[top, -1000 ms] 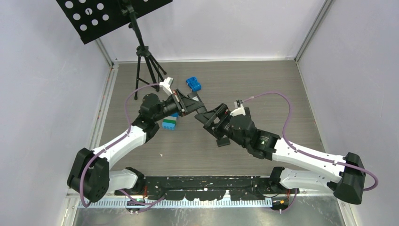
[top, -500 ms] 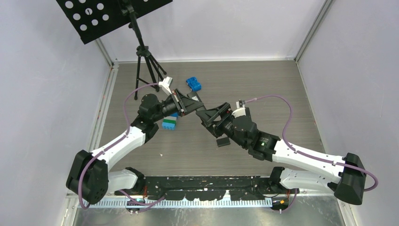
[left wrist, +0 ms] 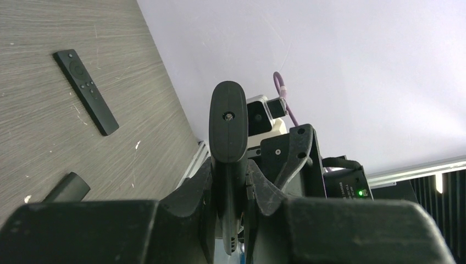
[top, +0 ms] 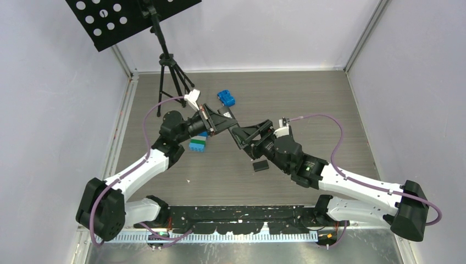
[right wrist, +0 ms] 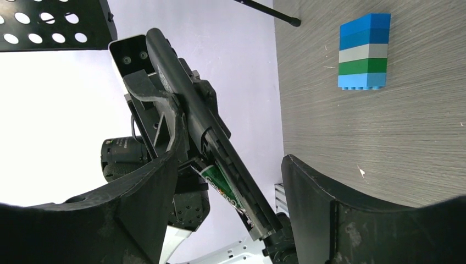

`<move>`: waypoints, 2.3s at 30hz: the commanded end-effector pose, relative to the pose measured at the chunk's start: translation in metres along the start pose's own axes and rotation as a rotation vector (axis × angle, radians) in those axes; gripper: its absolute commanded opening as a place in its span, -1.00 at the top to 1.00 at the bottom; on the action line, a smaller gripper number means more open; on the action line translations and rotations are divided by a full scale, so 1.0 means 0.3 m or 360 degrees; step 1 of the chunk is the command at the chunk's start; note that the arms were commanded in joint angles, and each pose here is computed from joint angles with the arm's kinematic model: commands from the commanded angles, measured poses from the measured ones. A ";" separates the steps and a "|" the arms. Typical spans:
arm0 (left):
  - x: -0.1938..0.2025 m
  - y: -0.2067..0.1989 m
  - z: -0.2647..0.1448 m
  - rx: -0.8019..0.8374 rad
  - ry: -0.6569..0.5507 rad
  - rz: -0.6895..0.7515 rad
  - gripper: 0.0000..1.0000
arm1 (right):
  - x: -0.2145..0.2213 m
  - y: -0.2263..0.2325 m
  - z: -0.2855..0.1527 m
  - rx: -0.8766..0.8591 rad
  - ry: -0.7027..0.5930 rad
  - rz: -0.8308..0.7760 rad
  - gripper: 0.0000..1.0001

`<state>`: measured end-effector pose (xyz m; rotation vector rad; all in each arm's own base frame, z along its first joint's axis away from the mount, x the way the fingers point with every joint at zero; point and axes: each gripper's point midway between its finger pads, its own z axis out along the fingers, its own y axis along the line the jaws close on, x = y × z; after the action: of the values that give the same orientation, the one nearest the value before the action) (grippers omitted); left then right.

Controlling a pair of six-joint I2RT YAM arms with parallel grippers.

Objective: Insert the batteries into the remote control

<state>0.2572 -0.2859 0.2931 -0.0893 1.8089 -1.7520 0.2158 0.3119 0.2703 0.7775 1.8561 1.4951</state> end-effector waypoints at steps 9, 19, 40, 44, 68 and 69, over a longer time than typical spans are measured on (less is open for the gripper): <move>0.003 -0.121 -0.030 0.0223 0.0011 0.0201 1.00 | -0.013 0.103 0.004 -0.0142 0.0025 0.0020 -0.46; -0.001 -0.128 -0.032 0.0194 0.0009 0.0142 1.00 | 0.004 0.096 0.010 -0.0149 0.0072 -0.0020 0.09; 0.003 -0.133 -0.037 0.0113 0.0042 0.0052 1.00 | 0.015 0.107 -0.077 -0.0435 0.0116 -0.0431 -0.58; 0.027 -0.144 -0.047 0.0155 0.0107 0.0113 1.00 | 0.046 0.140 -0.136 -0.0618 0.0200 -0.0489 -0.56; 0.040 -0.080 -0.094 -0.0040 0.0113 0.0324 1.00 | -0.016 0.033 -0.141 -0.0262 0.0152 -0.0939 -0.49; 0.034 -0.055 -0.101 -0.0098 0.0092 0.0342 1.00 | -0.039 0.013 -0.147 -0.0196 0.0122 -0.0980 -0.49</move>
<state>0.2207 -0.2770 0.2975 0.1046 1.8689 -1.7140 0.1796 0.3030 0.2617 0.0759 1.8438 1.3905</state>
